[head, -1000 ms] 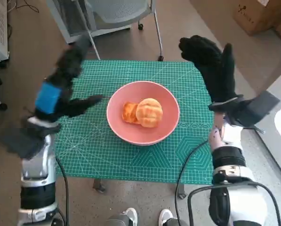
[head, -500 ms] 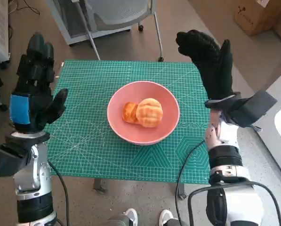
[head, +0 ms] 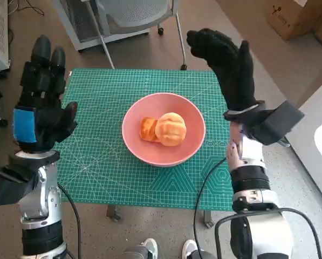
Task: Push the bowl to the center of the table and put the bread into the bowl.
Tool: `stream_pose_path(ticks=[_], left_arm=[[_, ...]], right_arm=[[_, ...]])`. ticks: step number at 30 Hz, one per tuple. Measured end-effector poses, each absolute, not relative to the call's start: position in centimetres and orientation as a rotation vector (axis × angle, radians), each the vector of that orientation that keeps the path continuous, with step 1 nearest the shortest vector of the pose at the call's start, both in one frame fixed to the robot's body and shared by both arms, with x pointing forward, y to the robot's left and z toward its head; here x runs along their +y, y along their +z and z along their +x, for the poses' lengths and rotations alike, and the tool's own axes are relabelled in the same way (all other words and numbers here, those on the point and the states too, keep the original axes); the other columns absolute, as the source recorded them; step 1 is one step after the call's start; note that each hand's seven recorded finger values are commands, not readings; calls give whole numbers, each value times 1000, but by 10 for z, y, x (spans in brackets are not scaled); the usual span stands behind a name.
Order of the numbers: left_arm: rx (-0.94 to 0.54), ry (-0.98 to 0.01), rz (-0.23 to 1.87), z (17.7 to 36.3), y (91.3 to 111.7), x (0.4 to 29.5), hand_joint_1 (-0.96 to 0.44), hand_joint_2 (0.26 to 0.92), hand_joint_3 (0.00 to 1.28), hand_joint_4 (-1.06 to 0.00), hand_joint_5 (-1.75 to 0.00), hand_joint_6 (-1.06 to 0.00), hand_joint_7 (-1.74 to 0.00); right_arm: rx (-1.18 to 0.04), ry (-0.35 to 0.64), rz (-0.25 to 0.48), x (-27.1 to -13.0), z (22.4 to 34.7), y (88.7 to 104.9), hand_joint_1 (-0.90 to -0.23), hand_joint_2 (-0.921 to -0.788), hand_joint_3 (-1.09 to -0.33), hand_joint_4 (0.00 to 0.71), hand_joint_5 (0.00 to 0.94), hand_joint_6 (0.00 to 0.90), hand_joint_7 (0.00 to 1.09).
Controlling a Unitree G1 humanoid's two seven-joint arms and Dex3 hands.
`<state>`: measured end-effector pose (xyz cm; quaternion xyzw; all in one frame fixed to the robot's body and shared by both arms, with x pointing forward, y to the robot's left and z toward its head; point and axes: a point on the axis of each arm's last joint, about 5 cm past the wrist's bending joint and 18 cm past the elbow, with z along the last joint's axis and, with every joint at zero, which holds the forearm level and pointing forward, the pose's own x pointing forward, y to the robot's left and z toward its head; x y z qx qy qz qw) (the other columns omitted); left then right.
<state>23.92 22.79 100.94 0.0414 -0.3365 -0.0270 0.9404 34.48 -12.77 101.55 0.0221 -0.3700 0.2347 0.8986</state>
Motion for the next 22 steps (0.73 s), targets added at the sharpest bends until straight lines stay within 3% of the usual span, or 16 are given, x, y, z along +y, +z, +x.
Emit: stream_pose_path(ticks=[22], left_arm=[[-625, -208, 44, 247, 1013, 218, -709, 921, 336, -57, 0, -93, -73]], right_arm=[[-755, 480, 38, -138, 343, 1013, -696, -921, -673, 265, 2, 366, 2]])
